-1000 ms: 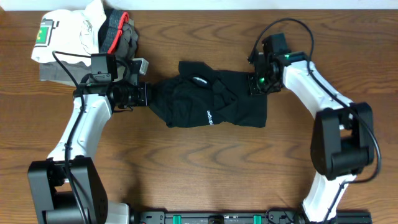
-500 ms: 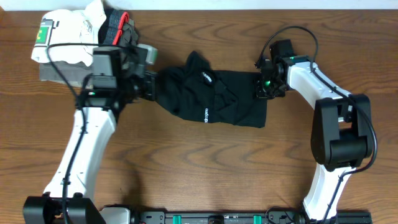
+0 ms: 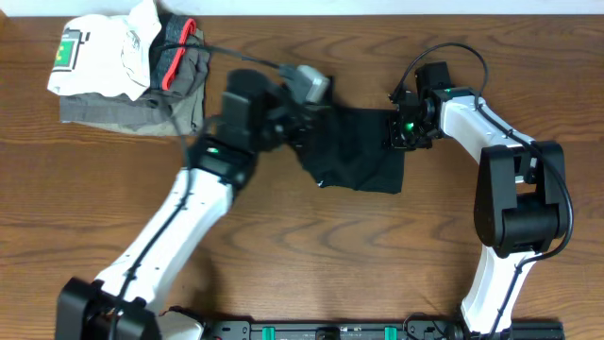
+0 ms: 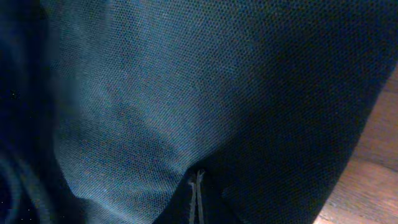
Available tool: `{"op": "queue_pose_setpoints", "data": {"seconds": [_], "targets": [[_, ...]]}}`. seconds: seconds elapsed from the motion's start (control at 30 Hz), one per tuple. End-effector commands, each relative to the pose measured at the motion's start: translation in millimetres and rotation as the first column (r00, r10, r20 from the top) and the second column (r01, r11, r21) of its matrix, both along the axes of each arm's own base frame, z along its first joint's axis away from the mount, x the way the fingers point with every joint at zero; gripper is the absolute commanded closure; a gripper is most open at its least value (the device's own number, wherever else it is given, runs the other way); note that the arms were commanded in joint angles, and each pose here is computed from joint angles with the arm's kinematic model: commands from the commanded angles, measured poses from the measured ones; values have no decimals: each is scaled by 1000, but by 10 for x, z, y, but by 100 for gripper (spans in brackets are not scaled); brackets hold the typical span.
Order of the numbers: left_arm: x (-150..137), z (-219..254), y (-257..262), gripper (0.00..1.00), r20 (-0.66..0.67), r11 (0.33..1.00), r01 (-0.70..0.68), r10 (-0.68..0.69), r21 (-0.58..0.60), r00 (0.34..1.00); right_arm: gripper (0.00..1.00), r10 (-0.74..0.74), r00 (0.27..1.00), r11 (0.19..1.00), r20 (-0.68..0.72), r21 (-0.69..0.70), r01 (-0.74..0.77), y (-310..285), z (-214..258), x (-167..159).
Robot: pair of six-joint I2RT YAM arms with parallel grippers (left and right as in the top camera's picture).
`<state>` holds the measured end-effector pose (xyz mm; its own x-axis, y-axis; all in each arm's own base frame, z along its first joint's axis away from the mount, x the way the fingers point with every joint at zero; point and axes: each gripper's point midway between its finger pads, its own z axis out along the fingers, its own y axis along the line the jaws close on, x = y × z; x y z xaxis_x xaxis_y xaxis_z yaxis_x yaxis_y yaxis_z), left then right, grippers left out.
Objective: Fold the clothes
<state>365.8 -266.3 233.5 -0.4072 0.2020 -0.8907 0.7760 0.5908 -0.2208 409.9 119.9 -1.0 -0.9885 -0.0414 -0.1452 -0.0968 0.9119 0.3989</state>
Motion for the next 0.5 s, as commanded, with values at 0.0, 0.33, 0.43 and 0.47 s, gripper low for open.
{"op": "queue_pose_setpoints", "data": {"seconds": [0.0, 0.33, 0.43, 0.47], "targets": [[-72, -140, -393, 94, 7, 996, 84, -84, -1, 996, 99, -19, 989, 999, -146, -48, 12, -105, -499, -312], [-333, -1005, -1272, 94, -30, 965, 260, -260, 16, 965, 99, -36, 988, 999, -147, -13, 34, -139, -475, -286], [-360, -1081, -1378, 94, -14, 960, 278, -278, 8, 960, 99, -43, 989, 998, -144, 27, 48, -134, -444, -257], [-359, -1082, -1388, 94, -9, 960, 279, -279, 7, 960, 99, -46, 989, 998, -141, 44, 52, -132, -419, -244]]}}
